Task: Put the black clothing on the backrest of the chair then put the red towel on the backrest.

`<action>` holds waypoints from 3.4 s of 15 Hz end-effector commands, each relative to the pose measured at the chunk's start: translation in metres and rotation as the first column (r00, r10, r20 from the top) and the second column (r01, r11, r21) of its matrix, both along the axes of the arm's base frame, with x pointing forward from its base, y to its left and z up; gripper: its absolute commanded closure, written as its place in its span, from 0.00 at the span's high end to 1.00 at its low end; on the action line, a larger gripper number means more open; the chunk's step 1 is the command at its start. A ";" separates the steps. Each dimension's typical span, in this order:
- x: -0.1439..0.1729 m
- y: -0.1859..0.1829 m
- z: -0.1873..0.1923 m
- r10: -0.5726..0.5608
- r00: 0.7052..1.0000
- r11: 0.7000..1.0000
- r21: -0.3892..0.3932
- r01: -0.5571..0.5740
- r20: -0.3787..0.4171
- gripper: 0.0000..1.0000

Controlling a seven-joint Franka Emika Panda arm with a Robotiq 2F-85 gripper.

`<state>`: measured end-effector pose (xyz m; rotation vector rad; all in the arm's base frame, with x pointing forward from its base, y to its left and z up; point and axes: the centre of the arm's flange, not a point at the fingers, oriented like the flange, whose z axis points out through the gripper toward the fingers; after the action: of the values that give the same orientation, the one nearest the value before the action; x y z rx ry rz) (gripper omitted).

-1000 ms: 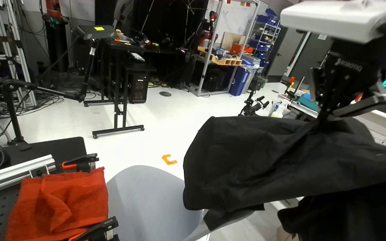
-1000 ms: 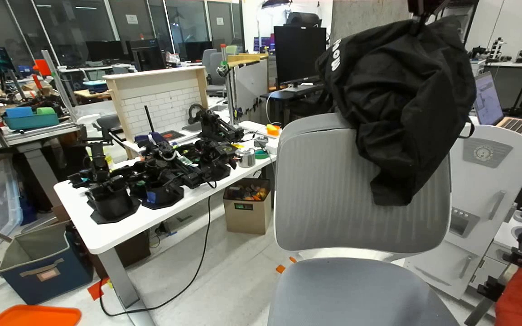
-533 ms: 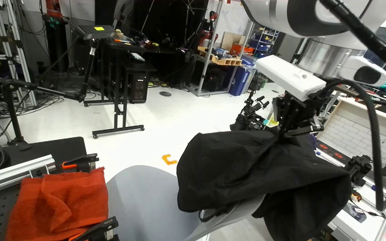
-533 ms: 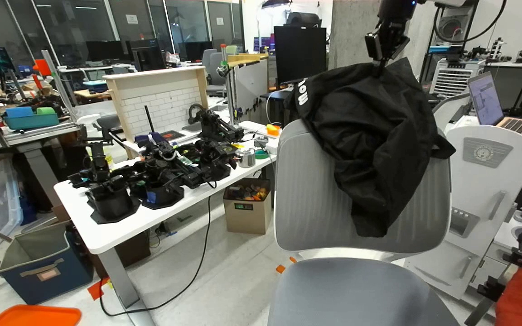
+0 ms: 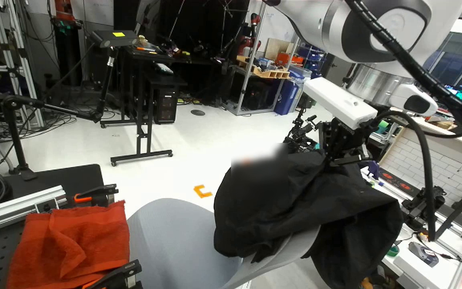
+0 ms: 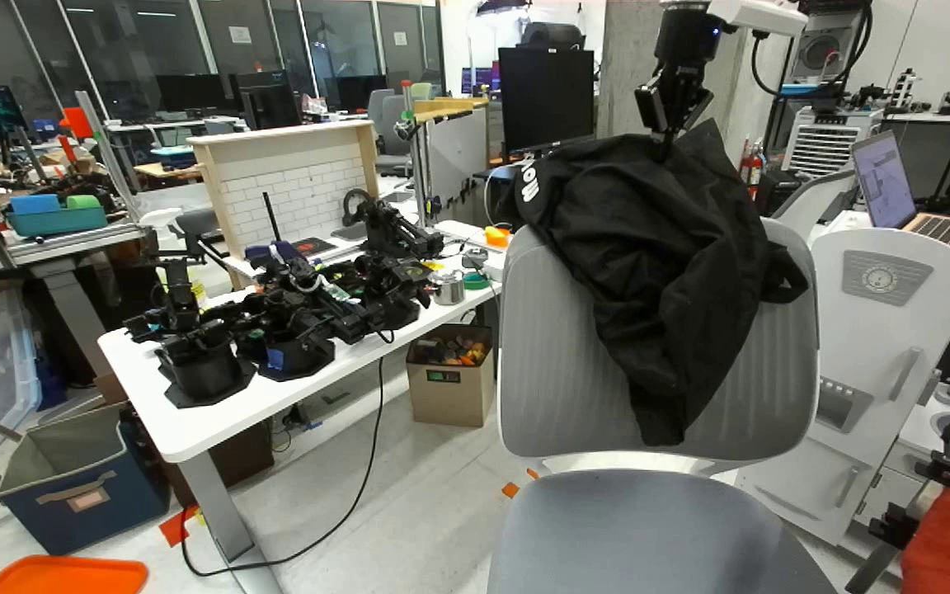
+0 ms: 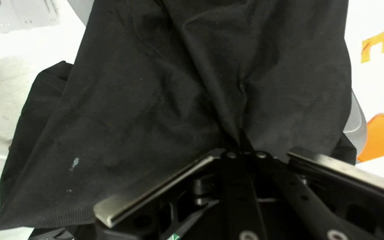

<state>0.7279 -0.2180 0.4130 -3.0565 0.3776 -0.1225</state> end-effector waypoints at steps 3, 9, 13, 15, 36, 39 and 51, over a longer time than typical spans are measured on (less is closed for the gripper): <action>0.022 -0.006 -0.031 0.012 0.999 0.999 0.034 -0.010 -0.047 0.33; 0.014 0.036 -0.031 0.067 0.997 0.998 -0.001 -0.067 -0.047 0.77; 0.005 0.079 -0.009 0.125 0.992 0.991 -0.049 -0.126 -0.027 1.00; 0.001 0.096 0.009 0.154 0.988 0.985 -0.082 -0.154 -0.015 1.00; -0.156 0.290 -0.033 0.473 0.873 0.842 -0.231 -0.487 -0.119 1.00; -0.187 0.277 -0.044 0.448 0.883 0.848 -0.248 -0.469 -0.138 1.00; -0.195 0.296 -0.064 0.438 0.881 0.854 -0.225 -0.470 -0.176 1.00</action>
<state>0.5538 0.0591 0.3620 -3.3056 -0.3981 0.0442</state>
